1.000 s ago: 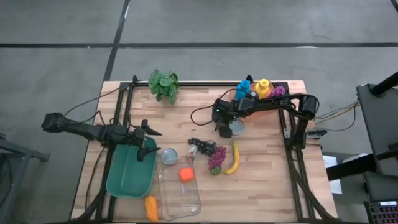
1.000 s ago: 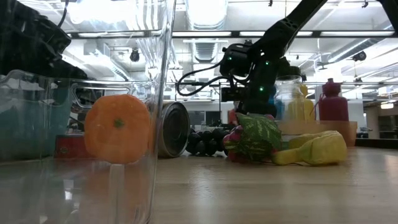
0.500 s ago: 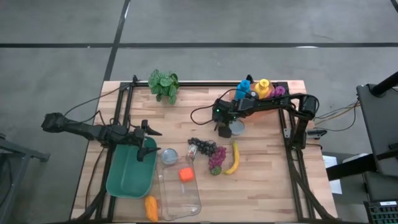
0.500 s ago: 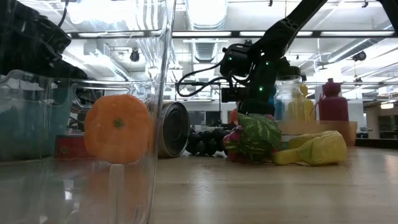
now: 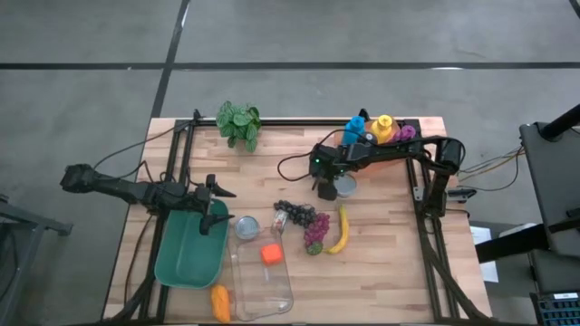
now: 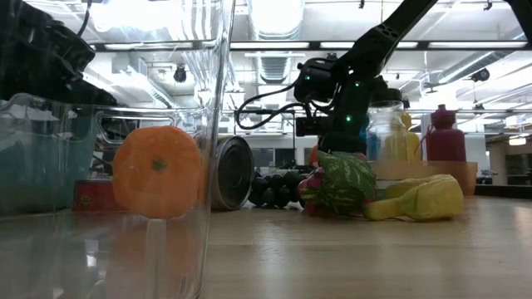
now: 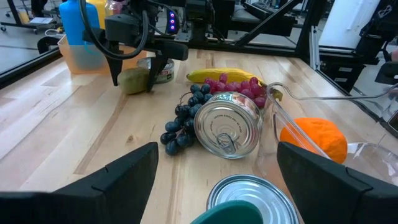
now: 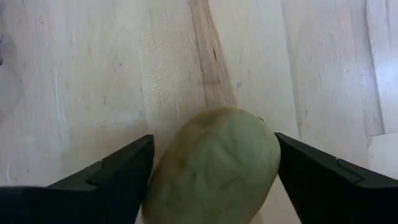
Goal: Pick & Place Food Item
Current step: Put the kiwi into the transparent bin
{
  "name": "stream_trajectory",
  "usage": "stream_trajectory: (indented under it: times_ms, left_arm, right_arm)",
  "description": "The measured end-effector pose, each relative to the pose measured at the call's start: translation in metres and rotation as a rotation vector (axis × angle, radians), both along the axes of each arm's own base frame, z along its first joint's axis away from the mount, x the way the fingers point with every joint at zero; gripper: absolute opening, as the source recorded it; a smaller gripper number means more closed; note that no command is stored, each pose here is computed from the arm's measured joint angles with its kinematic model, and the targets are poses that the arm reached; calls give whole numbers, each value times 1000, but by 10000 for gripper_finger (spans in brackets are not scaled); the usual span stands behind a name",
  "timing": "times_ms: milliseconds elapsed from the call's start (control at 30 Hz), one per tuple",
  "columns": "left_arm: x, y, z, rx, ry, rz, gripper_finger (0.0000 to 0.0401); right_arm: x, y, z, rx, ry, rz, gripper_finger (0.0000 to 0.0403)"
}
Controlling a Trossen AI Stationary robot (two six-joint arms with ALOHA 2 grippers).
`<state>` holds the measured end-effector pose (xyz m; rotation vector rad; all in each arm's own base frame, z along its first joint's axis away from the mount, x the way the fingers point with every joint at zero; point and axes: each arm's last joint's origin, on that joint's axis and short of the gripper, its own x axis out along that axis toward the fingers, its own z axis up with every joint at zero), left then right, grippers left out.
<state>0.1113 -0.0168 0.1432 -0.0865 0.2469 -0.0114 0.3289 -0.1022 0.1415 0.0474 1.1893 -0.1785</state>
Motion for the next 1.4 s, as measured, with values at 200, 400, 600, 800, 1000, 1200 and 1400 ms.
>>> stream_trajectory:
  times_ms: [200, 400, 600, 800, 1000, 1200, 1400]
  left_arm:
    - [0, 0, 0, 0, 0, 0, 336]
    - [0, 0, 0, 0, 0, 0, 336]
    - [0, 0, 0, 0, 0, 0, 336]
    - [0, 0, 0, 0, 0, 0, 336]
    - [0, 0, 0, 0, -1, 0, 336]
    - [0, 0, 0, 0, -1, 0, 336]
    - [0, 0, 0, 0, 0, 0, 336]
  right_arm:
    - [0, 0, 0, 0, -4, 0, 248]
    - [0, 0, 0, 0, -4, 1, 233]
    - [0, 0, 0, 0, -4, 1, 230]
    - [1, 0, 0, -3, -5, 9, 229]
    - [6, 1, 6, -11, -34, 14, 229]
    - [19, 4, 21, -38, -90, 57, 228]
    - [33, 17, 39, -44, -163, 116, 228]
